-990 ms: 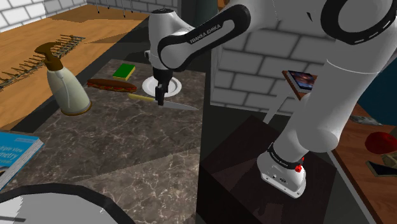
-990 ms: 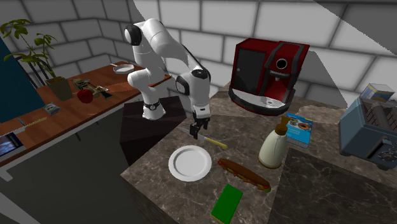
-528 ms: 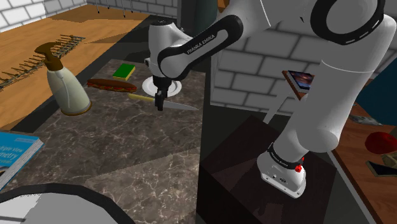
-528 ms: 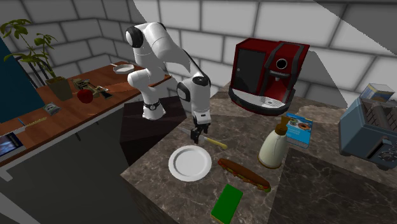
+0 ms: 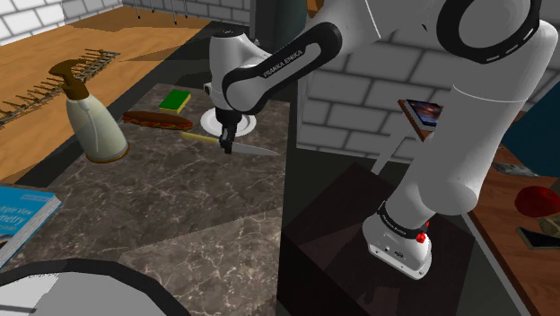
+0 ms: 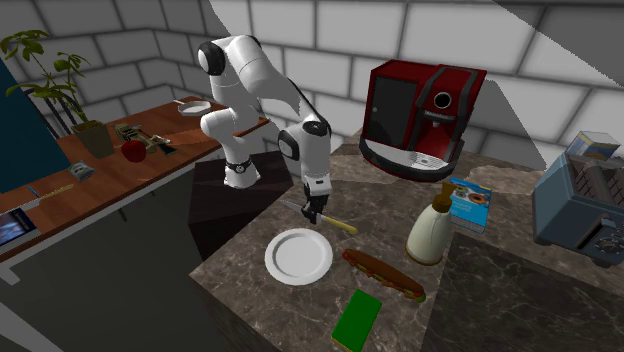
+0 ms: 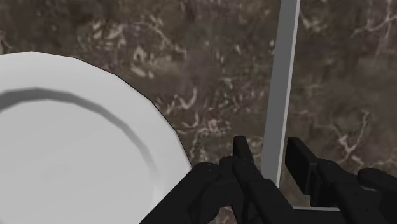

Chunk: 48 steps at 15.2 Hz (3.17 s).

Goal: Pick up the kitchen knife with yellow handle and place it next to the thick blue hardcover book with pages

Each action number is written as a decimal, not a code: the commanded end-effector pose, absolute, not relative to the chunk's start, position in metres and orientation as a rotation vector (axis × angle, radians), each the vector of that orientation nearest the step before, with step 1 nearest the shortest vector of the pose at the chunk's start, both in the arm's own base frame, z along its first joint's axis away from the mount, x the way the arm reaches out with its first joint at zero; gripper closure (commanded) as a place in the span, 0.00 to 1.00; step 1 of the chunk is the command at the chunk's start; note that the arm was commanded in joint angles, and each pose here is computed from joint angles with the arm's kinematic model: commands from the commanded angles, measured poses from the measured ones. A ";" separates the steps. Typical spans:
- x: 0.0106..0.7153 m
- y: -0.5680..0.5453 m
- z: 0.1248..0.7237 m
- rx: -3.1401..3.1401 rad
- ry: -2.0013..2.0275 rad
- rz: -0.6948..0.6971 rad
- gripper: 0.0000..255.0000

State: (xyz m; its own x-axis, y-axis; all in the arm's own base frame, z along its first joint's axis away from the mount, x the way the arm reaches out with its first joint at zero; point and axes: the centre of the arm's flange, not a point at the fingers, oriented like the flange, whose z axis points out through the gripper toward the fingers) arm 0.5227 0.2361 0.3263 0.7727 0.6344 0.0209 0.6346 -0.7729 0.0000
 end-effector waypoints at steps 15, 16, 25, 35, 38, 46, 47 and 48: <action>0.523 0.236 0.363 -2.951 -1.056 -0.031 1.00; 0.523 0.236 0.369 -2.951 -1.056 -0.031 1.00; 0.523 0.236 0.416 -2.951 -1.056 -0.031 1.00; 0.519 0.276 0.450 -2.951 -1.056 -0.031 1.00; 0.516 0.315 0.450 -2.951 -1.056 -0.031 1.00; 0.507 0.420 0.451 -2.951 -1.056 -0.031 1.00; 0.505 0.433 0.451 -2.951 -1.056 -0.031 1.00; 0.504 0.447 0.451 -2.951 -1.056 -0.031 1.00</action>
